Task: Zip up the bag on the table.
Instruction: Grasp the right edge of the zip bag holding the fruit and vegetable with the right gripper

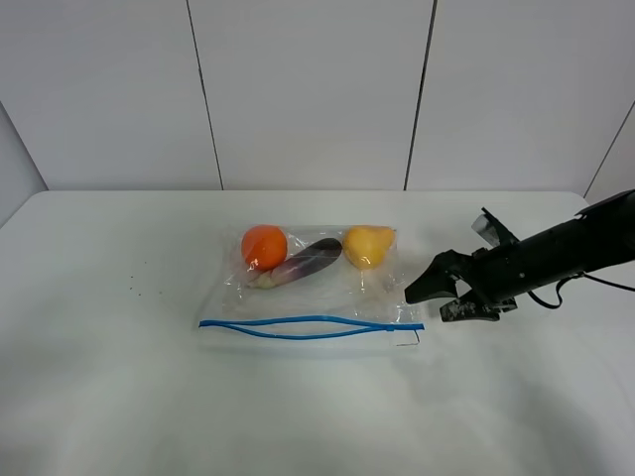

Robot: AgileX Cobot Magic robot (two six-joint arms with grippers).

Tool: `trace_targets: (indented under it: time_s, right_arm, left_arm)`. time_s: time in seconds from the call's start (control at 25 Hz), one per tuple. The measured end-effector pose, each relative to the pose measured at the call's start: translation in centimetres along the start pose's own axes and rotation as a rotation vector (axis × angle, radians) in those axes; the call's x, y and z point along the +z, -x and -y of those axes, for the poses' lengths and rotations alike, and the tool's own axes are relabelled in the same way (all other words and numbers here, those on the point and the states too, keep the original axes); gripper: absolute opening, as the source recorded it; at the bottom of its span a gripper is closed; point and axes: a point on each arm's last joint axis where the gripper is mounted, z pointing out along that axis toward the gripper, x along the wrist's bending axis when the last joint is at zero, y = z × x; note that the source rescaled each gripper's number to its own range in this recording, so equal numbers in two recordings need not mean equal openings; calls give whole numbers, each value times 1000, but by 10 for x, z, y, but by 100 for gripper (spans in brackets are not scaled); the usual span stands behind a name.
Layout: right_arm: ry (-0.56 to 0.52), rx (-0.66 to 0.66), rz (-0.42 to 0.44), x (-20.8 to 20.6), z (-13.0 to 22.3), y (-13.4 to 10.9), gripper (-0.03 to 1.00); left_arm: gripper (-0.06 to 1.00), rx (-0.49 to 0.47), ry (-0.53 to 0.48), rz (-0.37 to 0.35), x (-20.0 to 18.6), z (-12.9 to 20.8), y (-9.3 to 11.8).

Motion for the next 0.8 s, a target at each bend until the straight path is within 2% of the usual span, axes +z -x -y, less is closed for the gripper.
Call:
trace_targets:
  time_s: [0.12, 0.28, 0.52, 0.8]
  right_arm:
    - [17, -41, -22, -2, -16, -4, 88]
    - [-14, -64, -59, 2, -25, -3, 88]
    - [-107, -18, -107, 26, -18, 17, 88]
    - [-92, -8, -193, 35, -18, 18, 81]
  left_arm:
    - [100, 0, 0, 0, 0, 0, 0]
    - [100, 0, 0, 0, 0, 0, 0]
    - [100, 0, 0, 0, 0, 0, 0]
    - [100, 0, 0, 0, 0, 0, 0]
